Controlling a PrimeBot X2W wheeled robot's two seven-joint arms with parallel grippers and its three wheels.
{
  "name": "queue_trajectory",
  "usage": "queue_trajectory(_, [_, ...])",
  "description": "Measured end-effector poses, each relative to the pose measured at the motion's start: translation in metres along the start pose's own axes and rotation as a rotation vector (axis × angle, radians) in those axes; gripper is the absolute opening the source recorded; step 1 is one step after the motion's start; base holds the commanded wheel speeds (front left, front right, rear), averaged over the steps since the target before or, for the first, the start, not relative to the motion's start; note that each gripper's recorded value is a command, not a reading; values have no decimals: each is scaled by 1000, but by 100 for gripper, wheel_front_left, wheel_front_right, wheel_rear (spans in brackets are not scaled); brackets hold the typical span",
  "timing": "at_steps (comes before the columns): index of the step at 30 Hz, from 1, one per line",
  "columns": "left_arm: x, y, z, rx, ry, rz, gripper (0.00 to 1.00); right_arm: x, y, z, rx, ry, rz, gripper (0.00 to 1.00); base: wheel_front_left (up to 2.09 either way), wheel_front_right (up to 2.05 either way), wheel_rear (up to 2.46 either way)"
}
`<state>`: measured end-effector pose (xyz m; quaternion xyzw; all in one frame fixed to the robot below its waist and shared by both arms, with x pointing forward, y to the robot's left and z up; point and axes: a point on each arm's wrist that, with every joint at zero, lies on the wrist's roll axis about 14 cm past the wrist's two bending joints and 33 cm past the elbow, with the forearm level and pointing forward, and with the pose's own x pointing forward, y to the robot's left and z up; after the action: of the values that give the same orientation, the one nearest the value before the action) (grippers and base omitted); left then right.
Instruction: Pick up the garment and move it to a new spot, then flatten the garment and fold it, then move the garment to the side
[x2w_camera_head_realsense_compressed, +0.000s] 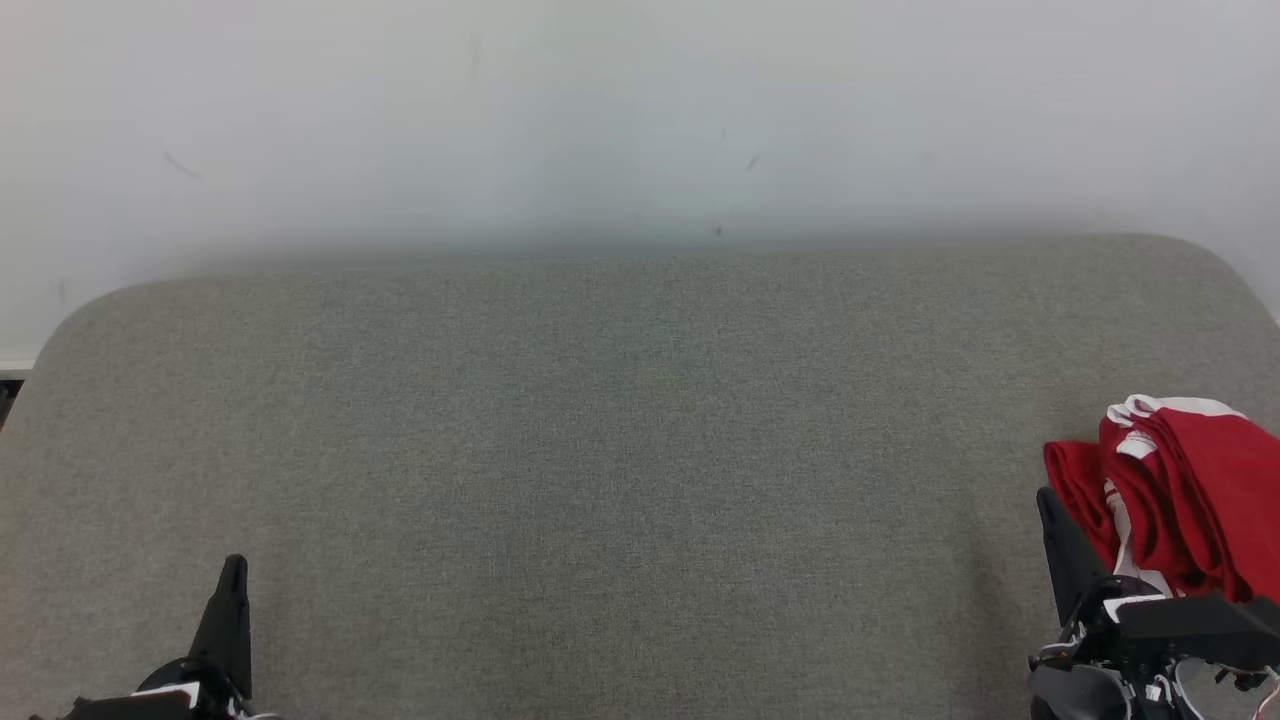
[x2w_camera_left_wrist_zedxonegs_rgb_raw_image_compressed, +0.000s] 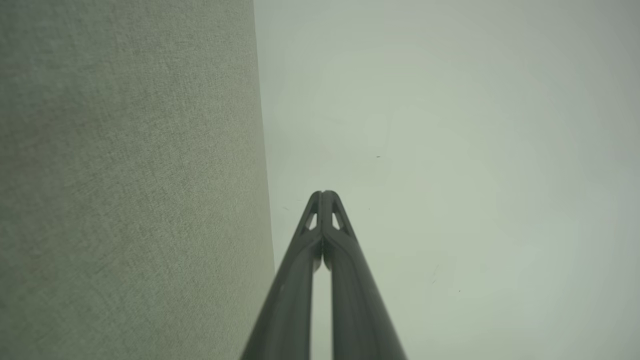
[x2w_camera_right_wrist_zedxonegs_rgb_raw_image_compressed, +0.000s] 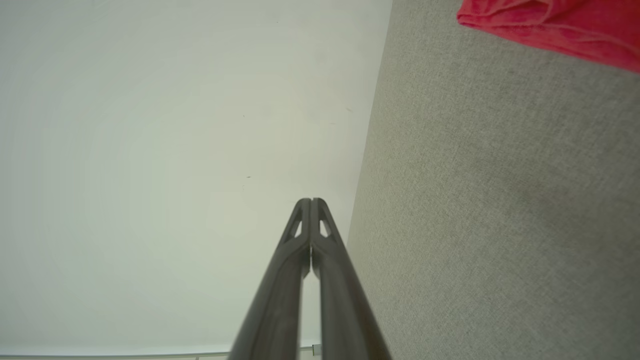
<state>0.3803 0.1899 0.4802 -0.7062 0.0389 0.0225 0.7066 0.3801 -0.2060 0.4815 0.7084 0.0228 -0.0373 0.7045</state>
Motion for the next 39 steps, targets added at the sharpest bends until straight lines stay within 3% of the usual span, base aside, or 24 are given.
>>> queue_trajectory(39, [0, 0, 0, 0, 0, 0, 0, 0, 0, 0, 0, 0, 1, 0, 0, 0, 0])
